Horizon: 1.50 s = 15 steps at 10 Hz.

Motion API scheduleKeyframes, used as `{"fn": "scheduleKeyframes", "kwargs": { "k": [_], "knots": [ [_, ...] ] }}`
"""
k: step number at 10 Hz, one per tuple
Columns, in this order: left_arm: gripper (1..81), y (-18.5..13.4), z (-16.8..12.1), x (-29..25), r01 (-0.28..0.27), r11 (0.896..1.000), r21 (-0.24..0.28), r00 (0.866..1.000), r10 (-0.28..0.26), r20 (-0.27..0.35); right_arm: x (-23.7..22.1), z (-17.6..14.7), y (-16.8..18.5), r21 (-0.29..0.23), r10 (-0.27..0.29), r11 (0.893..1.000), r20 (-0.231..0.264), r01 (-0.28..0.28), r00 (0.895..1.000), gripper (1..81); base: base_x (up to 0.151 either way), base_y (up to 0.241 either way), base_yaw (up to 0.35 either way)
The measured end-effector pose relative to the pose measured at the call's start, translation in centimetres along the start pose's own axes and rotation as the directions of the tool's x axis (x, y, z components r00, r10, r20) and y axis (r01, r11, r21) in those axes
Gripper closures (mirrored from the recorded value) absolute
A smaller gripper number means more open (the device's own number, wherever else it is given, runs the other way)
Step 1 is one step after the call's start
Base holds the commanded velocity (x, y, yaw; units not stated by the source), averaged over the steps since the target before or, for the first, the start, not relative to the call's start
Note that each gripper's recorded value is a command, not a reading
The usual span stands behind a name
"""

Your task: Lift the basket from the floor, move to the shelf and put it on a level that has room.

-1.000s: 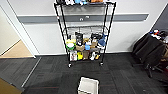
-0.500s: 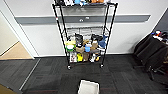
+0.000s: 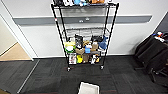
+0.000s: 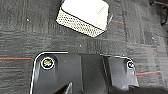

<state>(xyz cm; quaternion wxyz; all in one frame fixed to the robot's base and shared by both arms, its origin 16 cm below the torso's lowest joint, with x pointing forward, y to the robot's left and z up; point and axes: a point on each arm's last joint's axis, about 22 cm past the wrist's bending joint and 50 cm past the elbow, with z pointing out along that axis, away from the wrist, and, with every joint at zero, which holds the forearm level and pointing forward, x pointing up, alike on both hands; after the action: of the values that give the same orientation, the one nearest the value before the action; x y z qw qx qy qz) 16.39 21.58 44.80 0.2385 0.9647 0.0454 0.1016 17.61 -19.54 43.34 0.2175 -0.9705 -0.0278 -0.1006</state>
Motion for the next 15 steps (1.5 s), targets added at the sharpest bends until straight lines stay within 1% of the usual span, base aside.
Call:
{"fn": "scheduleKeyframes", "kwargs": {
  "k": [4, 9, 13, 15],
  "knots": [
    [1.0, 0.0, 0.0, 0.0, 0.000, 1.000, 0.000, 1.000, 0.000, 0.001, 0.0, 0.0, 0.2, -0.003, 0.000, 1.000, 0.000, 0.000, 1.000, 1.0, 0.083, 0.000, 0.000],
    [1.0, 0.0, 0.0, -0.3, 0.002, 1.000, 0.001, 1.000, -0.002, 0.004, -0.3, 0.0, 0.3, -0.006, 0.002, 1.000, 0.004, -0.002, 1.000, 1.0, 0.000, 0.000, 0.000],
    [1.0, 0.0, -0.1, -0.7, 0.003, 1.000, 0.001, 1.000, -0.003, 0.008, -1.1, -0.2, 0.5, -0.013, 0.004, 1.000, 0.012, -0.004, 1.000, 1.0, 0.069, 0.000, 0.000],
    [1.0, 0.0, 0.0, 0.5, -0.003, 1.000, -0.001, 1.000, 0.003, -0.010, 0.4, 0.0, 0.6, -0.014, -0.002, 1.000, -0.010, 0.002, 1.000, 1.0, 0.035, 0.000, 0.000]
  ]
}}
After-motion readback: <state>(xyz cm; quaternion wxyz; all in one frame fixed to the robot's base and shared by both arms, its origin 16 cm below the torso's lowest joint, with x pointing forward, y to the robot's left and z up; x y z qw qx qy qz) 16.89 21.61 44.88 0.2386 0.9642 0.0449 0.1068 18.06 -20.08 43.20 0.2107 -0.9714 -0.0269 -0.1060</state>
